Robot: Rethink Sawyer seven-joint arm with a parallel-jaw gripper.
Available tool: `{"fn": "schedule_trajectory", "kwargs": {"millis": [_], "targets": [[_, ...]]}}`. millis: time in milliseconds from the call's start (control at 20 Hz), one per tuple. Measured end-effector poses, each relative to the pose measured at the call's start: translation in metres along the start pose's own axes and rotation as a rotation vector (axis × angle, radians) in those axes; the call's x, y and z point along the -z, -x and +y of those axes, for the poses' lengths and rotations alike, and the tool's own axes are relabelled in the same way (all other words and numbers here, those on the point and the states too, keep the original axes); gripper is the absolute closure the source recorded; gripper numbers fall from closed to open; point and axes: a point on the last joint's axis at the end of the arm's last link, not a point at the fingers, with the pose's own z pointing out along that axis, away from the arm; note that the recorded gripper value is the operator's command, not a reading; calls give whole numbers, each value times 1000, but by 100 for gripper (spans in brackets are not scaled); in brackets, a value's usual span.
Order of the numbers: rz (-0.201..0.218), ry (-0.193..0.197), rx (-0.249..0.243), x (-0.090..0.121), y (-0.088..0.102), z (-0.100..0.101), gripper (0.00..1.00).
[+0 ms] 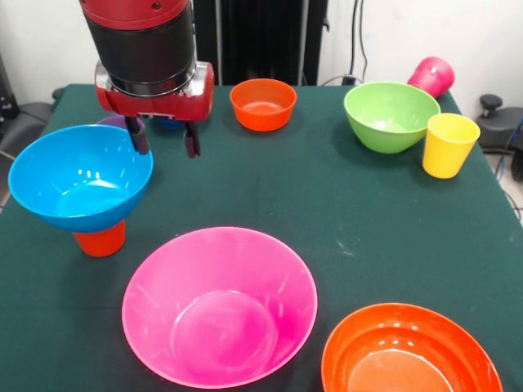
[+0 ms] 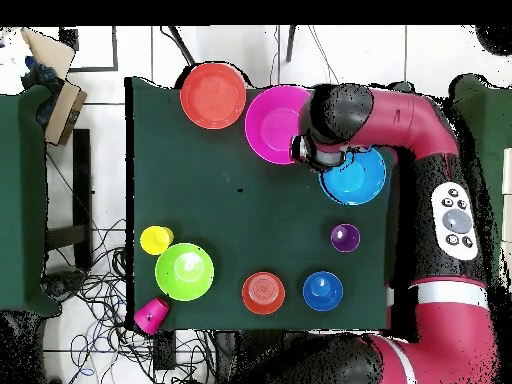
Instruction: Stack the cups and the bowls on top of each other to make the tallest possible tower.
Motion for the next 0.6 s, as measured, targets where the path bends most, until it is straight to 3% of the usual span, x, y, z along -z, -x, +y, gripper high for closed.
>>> {"fn": "schedule_trajectory", "kwargs": {"millis": [600], "targets": [[-5, -20, 7, -7, -2, 6, 0]]}}
